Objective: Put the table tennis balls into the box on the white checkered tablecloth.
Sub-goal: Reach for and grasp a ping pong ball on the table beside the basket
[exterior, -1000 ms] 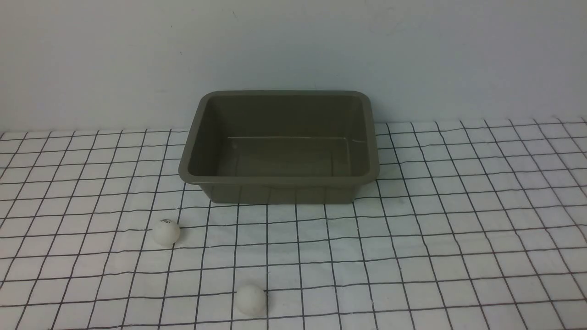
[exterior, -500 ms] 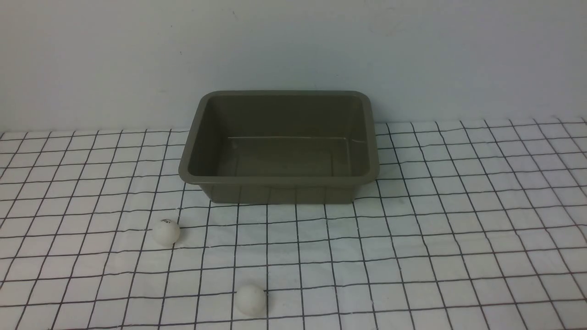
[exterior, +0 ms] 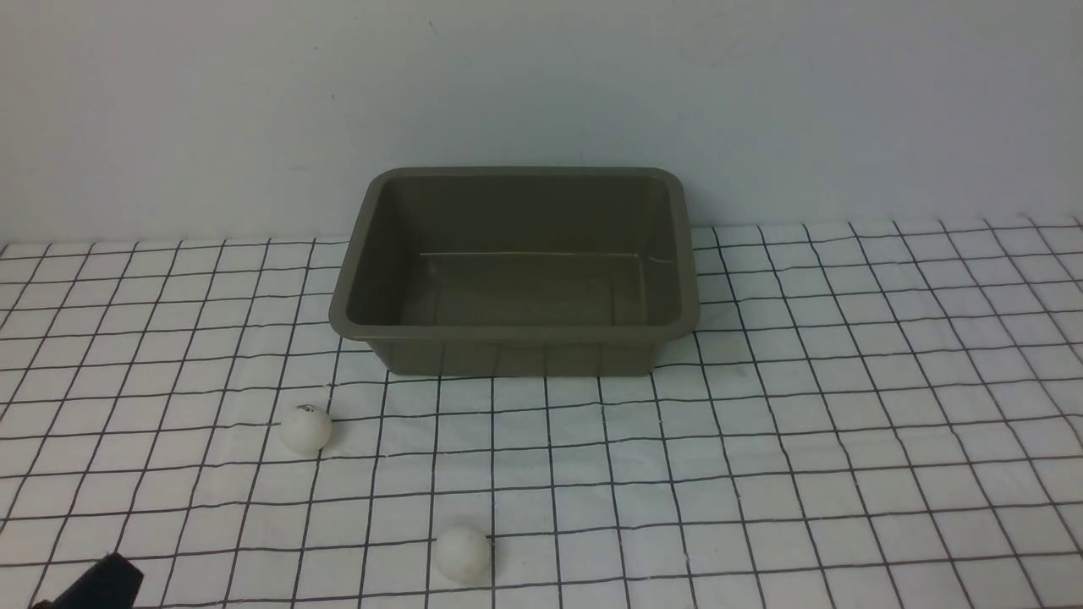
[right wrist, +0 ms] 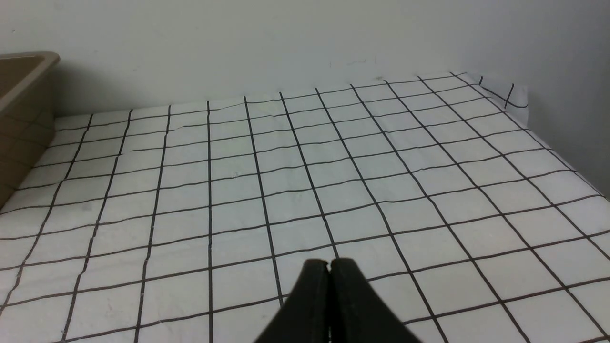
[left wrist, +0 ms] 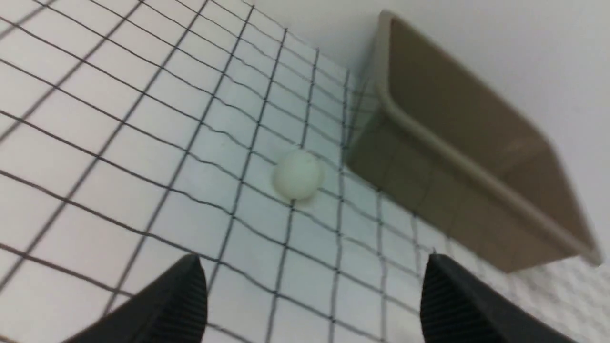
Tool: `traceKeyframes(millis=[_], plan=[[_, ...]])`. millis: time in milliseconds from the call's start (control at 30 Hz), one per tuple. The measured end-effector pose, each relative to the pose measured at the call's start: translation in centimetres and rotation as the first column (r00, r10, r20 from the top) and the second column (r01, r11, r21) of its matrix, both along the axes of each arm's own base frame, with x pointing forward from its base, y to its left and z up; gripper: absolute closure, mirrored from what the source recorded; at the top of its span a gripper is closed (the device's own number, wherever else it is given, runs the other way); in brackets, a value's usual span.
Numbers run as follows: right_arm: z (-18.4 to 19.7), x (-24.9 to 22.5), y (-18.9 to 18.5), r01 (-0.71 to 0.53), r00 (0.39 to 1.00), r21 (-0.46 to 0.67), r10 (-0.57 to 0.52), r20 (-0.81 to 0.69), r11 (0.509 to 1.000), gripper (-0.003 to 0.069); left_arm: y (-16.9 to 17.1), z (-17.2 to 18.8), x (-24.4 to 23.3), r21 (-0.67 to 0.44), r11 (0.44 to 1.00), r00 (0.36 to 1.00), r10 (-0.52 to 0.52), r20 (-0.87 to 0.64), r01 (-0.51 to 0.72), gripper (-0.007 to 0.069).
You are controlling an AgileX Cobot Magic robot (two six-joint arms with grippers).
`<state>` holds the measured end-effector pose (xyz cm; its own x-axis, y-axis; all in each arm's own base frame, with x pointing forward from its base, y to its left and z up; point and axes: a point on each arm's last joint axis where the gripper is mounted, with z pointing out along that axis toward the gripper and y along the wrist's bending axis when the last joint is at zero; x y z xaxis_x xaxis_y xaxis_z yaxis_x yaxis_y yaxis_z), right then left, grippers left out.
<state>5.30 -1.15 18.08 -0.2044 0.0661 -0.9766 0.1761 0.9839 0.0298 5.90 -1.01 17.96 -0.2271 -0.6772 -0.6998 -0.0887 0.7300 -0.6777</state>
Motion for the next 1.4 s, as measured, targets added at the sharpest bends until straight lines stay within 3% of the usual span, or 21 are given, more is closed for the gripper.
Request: traceKeyframes(millis=[300, 600, 800, 900, 1000, 1100, 1200, 1267, 1400], plan=[[0.0, 0.0, 0.0, 0.000, 1.000, -0.002, 0.000, 0.000, 1.000, 0.0669, 0.3, 1.3, 0.2, -0.338, 0.939, 0.989, 0.107, 0.103, -0.066, 0.0083], [0.0, 0.0, 0.0, -0.003, 1.000, -0.013, 0.003, -0.002, 1.000, 0.0669, -0.1, 1.4, 0.2, -0.519, 0.854, 0.993, 0.094, 0.076, -0.041, 0.0083], [0.0, 0.0, 0.0, -0.003, 1.000, -0.013, 0.003, -0.002, 1.000, 0.0669, -0.1, 1.4, 0.2, -0.521, 0.853, 0.993, 0.088, 0.079, -0.034, 0.0083], [0.0, 0.0, 0.0, -0.003, 1.000, -0.013, 0.003, -0.002, 1.000, 0.0669, -0.1, 1.5, 0.2, -0.416, 0.909, 0.992, 0.076, 0.104, -0.026, 0.0083], [0.0, 0.0, 0.0, -0.003, 1.000, -0.013, 0.003, -0.002, 1.000, 0.0669, -0.2, 2.4, 0.1, -0.210, 0.978, 0.987, 0.023, 0.159, 0.011, 0.0086], [0.0, 0.0, 0.0, -0.003, 1.000, -0.014, 0.003, -0.002, 1.000, 0.0669, -0.4, 4.8, -0.1, 0.032, 0.999, 0.970, -0.046, 0.238, 0.039, 0.0112], [0.0, 0.0, 0.0, -0.003, 1.000, -0.014, 0.003, -0.002, 1.000, 0.0669, -0.6, 7.0, 0.2, 0.298, 0.953, 0.956, -0.134, 0.260, 0.053, 0.0139], [0.0, 0.0, 0.0, -0.003, 1.000, -0.014, 0.003, -0.002, 1.000, 0.0669, -0.8, 8.3, 0.7, 0.455, 0.887, 0.951, -0.206, 0.231, 0.081, 0.0146], [0.0, 0.0, 0.0, -0.003, 1.000, -0.014, 0.003, -0.002, 1.000, 0.0669, -1.1, 10.0, 3.4, 0.616, 0.767, 0.949, -0.301, 0.098, 0.179, 0.0147]])
